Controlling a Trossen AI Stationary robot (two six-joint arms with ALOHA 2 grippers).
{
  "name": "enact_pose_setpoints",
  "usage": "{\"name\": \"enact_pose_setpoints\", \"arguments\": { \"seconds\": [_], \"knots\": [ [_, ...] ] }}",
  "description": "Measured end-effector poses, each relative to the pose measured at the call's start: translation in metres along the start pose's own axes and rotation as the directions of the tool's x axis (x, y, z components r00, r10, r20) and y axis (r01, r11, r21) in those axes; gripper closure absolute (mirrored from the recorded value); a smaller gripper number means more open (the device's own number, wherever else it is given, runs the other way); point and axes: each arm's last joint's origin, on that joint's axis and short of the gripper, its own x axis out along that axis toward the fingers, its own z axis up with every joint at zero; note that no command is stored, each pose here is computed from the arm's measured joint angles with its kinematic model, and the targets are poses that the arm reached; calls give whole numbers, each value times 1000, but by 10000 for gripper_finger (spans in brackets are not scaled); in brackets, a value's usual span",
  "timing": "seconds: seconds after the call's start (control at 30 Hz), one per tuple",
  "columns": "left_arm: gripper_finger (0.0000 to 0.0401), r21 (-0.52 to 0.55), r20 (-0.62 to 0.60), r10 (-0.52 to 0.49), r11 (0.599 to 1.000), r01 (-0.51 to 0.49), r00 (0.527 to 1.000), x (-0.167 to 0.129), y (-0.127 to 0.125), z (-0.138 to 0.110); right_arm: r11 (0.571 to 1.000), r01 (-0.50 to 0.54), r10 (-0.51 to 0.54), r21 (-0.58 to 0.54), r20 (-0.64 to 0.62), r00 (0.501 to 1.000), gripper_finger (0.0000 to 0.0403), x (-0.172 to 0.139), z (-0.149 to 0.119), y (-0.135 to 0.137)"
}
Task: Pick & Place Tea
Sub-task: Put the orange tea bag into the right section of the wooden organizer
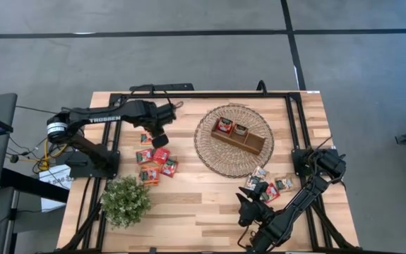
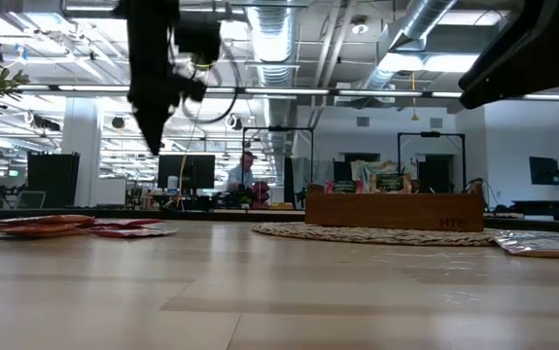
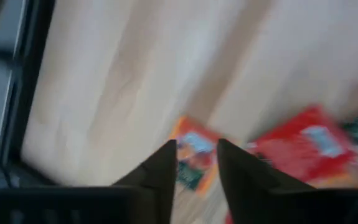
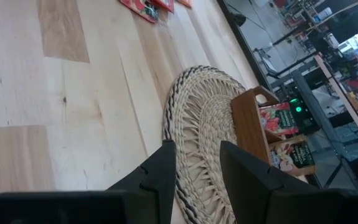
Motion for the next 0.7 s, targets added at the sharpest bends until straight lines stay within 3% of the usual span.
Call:
{"name": "enact_pose_setpoints", "arguments": {
  "seconds": [0.1,0.2,0.43,0.7],
  "knots": [
    [241,-139,-81,14,990,-26,997,20,20,-10,1000,1,-1,1,-1,1000,287,1,0,0],
    [216,-232,-150,-36,973,1,988,39,37,-23,1000,1,-1,1,-1,1000,287,1,0,0],
    [208,-373,-232,-105,928,11,967,74,59,-52,1000,1,-1,1,-1,1000,287,1,0,0],
    [208,-442,-175,-222,888,125,959,93,55,-63,1000,2,-2,1,0,1000,287,1,0,0]
  ]
}}
